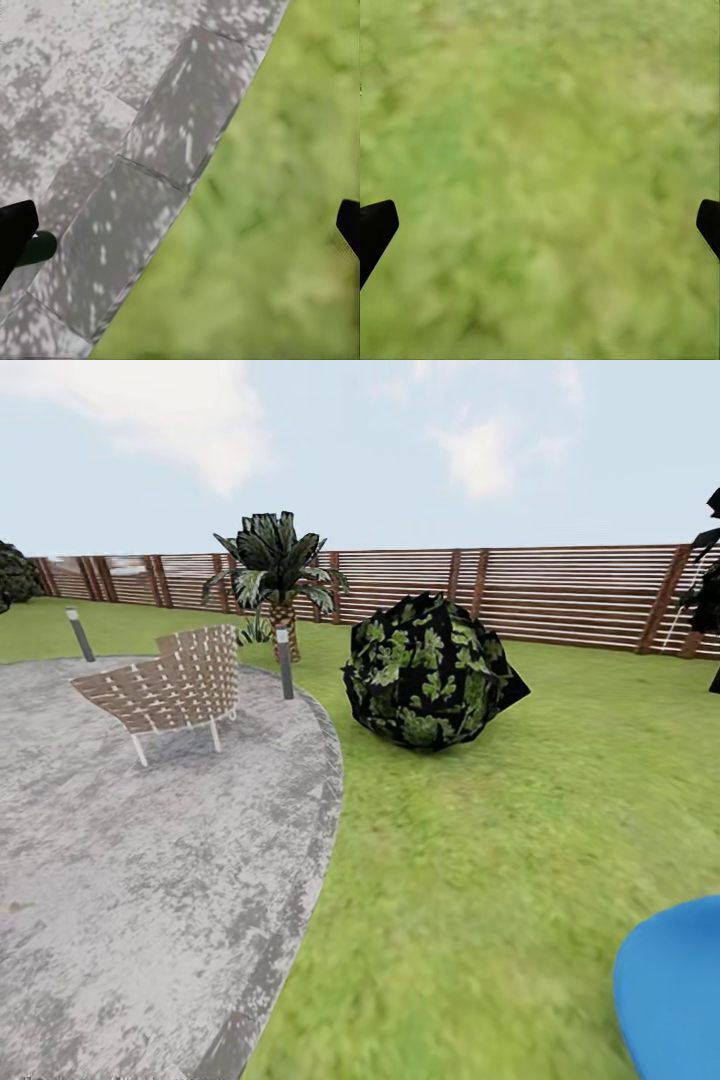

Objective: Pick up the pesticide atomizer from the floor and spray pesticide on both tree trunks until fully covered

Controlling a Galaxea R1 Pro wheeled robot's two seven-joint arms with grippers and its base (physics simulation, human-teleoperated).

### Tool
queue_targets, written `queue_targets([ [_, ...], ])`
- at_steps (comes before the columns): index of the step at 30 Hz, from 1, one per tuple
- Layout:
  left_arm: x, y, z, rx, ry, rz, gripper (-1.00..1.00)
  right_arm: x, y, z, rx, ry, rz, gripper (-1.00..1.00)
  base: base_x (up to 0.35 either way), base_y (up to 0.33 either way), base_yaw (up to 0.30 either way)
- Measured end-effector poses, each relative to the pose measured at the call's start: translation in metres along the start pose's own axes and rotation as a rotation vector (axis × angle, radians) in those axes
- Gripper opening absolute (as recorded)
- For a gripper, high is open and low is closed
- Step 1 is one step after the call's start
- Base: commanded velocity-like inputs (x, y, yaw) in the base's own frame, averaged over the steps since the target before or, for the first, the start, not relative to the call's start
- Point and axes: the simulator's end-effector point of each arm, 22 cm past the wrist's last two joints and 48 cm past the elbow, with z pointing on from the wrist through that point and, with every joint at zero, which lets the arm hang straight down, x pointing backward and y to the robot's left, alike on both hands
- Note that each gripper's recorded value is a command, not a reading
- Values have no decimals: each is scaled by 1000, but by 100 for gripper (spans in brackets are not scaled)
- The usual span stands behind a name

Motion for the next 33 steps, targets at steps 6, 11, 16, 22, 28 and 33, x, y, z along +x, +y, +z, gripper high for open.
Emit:
queue_targets([
  [6,0,0,0,-1,0,-1,100,0,0,0,1,0,0,100,23,-103,277],
  [11,0,0,0,-1,0,-2,100,0,0,0,0,1,0,100,3,-16,277],
  [16,0,0,0,-1,0,-2,100,0,0,0,1,0,0,100,0,-2,277],
  [22,0,0,0,-1,0,-2,100,0,0,0,1,1,0,100,0,0,277],
  [28,0,1,0,-1,0,-2,100,0,0,0,1,0,0,100,49,-63,277],
  [33,0,1,0,-2,0,-1,100,0,0,0,1,0,0,100,141,-205,277],
])
